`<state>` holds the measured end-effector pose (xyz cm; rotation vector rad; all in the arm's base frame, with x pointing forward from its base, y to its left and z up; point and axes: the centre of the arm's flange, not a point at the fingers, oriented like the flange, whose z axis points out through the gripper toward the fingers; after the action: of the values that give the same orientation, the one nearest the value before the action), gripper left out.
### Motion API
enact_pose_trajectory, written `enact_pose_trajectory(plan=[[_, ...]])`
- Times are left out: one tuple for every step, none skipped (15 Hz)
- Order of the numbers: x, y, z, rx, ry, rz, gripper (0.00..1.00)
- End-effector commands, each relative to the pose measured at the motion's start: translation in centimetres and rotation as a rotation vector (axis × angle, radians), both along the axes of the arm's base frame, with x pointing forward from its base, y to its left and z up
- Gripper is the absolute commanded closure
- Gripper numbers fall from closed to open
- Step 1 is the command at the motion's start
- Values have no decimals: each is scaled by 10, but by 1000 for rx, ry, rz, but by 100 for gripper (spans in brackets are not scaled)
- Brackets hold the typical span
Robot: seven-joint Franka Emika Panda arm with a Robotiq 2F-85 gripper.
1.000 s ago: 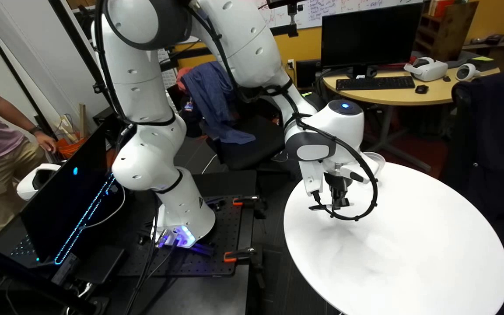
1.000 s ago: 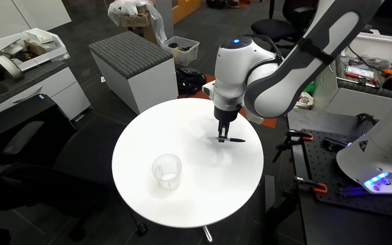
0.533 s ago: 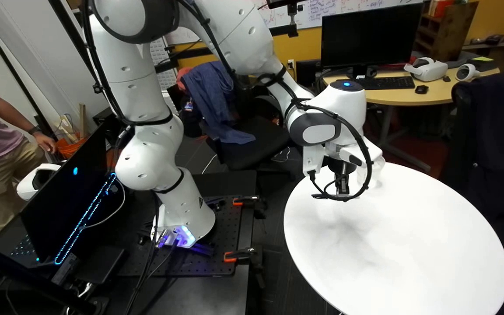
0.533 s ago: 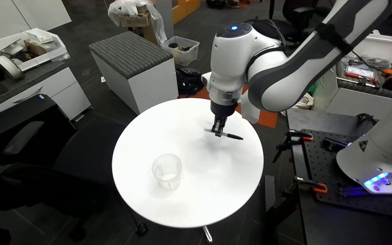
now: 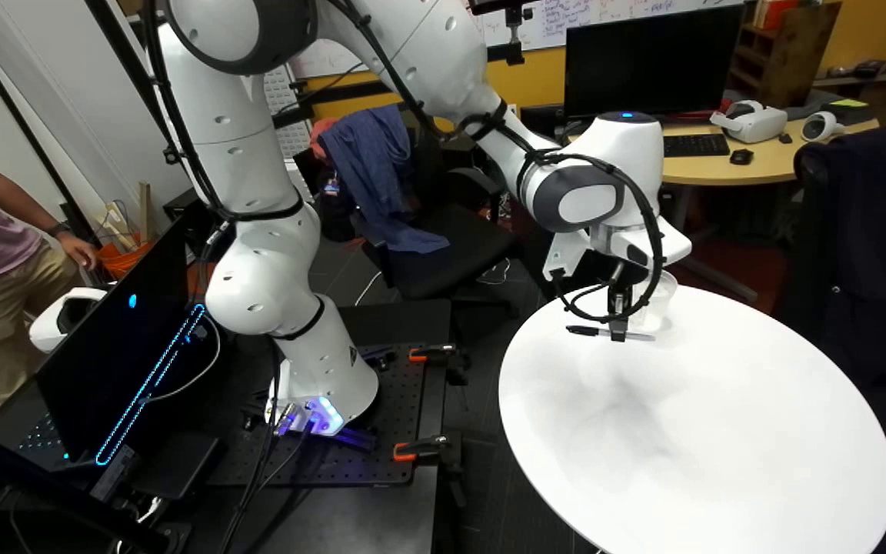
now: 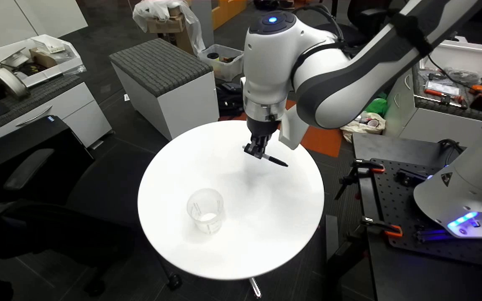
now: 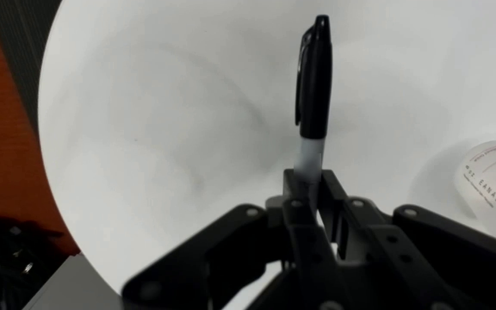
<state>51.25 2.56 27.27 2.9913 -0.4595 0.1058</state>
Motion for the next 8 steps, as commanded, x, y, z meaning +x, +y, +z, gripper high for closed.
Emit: enact_pose_trajectory(plan=[[17,15,17,-71,10,-83,97],[20,18,20,-90,7,-100,97],[22,22,24,-111,5,-120,97],[25,25,27,-130,2,-138,97],[28,30,29,-152,-2,-160,97],[30,34,32,-169,-5,-177,97],[35,39,32,-189,-6,-191,97],[39,43,32,-205,-7,-201,97]])
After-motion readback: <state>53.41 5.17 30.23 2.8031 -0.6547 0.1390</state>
